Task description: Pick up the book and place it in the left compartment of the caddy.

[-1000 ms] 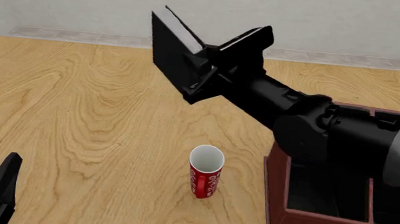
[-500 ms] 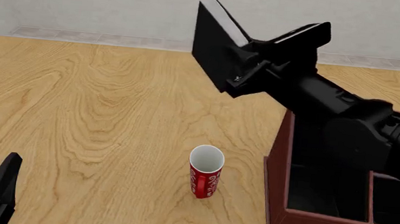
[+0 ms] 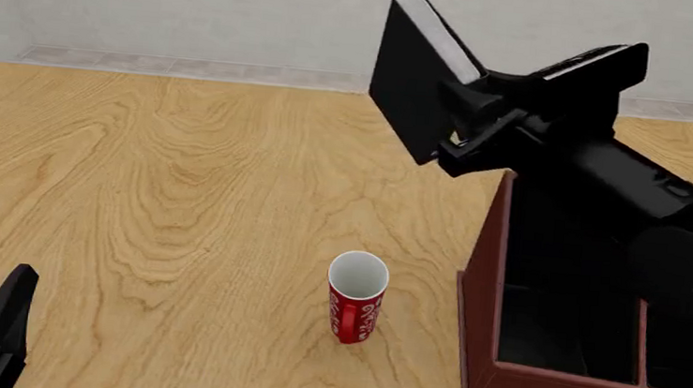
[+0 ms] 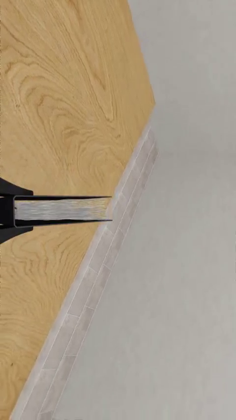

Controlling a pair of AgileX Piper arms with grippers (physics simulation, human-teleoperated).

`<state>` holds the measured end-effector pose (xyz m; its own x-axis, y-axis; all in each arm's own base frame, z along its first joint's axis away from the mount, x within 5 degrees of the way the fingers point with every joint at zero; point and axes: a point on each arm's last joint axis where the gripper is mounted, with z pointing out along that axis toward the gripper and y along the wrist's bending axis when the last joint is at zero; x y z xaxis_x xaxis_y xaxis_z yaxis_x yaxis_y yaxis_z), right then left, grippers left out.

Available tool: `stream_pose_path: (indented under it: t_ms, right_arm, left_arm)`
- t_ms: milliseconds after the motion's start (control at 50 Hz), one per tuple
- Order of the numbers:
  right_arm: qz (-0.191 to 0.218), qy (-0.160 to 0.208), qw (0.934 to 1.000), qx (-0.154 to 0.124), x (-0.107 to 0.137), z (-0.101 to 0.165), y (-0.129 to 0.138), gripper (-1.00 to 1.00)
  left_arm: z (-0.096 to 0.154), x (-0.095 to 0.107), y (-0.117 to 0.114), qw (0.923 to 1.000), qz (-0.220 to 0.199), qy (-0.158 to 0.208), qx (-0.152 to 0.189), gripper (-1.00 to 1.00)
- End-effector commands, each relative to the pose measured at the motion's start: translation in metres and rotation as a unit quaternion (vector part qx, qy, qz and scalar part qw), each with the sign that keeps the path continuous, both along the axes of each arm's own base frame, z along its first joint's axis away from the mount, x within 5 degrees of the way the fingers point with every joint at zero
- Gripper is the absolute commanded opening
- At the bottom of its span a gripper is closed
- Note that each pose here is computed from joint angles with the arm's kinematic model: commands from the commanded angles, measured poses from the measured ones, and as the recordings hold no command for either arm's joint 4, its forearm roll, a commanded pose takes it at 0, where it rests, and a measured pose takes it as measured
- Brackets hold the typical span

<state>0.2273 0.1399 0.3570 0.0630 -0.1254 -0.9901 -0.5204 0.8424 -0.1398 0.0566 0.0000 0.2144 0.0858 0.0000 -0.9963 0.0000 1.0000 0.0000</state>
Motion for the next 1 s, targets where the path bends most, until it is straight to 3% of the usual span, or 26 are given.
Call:
stream_pose_path:
  t_ms: [20,1000]
  right_arm:
    - [-0.004,-0.007,0.9998,0.018,-0.012,0.010,-0.010,-1.00]
    - [-0.052,0.005,0.9982,0.031,-0.071,0.012,-0.065,-1.00]
  left_arm:
    - [0.000,0.000,0.000,1.0000,0.000,0.000,0.000,1.00]
    - [0.000,0.000,0.000,1.0000,0.000,0.000,0.000,1.00]
